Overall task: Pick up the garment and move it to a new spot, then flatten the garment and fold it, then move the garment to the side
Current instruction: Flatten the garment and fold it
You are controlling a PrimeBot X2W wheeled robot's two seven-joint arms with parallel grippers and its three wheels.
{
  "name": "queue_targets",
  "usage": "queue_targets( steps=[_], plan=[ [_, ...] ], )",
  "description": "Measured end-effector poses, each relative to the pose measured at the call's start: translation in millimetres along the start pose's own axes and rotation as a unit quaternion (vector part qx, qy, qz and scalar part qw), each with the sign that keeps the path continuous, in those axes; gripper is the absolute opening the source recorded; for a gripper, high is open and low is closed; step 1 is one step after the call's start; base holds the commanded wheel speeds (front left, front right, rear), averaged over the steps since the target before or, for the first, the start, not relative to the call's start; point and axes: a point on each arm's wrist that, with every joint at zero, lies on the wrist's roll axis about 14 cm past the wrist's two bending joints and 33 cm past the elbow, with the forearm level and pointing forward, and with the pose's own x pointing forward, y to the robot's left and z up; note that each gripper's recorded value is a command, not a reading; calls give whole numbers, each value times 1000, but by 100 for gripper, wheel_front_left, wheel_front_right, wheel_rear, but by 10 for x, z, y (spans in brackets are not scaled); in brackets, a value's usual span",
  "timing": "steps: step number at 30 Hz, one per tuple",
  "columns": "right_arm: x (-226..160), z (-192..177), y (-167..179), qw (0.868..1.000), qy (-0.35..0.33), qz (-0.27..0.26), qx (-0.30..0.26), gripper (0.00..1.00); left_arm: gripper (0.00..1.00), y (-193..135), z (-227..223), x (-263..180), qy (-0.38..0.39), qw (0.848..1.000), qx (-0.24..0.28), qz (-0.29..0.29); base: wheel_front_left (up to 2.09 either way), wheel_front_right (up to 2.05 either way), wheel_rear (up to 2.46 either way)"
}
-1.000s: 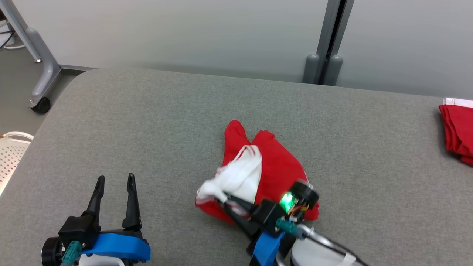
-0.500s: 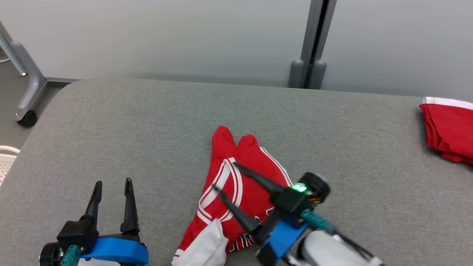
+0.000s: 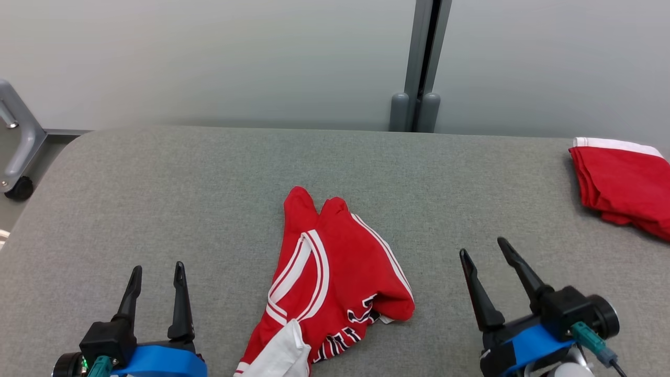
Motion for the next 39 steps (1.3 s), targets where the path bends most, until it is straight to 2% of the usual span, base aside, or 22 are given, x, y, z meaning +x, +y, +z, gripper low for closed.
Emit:
queue_targets(
  steps=[11,20,29,39],
  plan=[
    [-116,-75,-58,1000,10,-25,10,100,100,-76,-53,19,9,1000,5,-16,0,0,0],
    [-201,-169,-183,998,25,-50,15,100,100,-440,-161,196,30,995,30,-85,0,0,0],
    [-316,-257,-318,996,39,-76,18,100,100,-886,-691,130,137,973,48,-177,0,0,0],
    [-392,-295,-435,994,45,-97,20,100,100,-995,-1168,-142,236,947,59,-212,0,0,0]
  ],
)
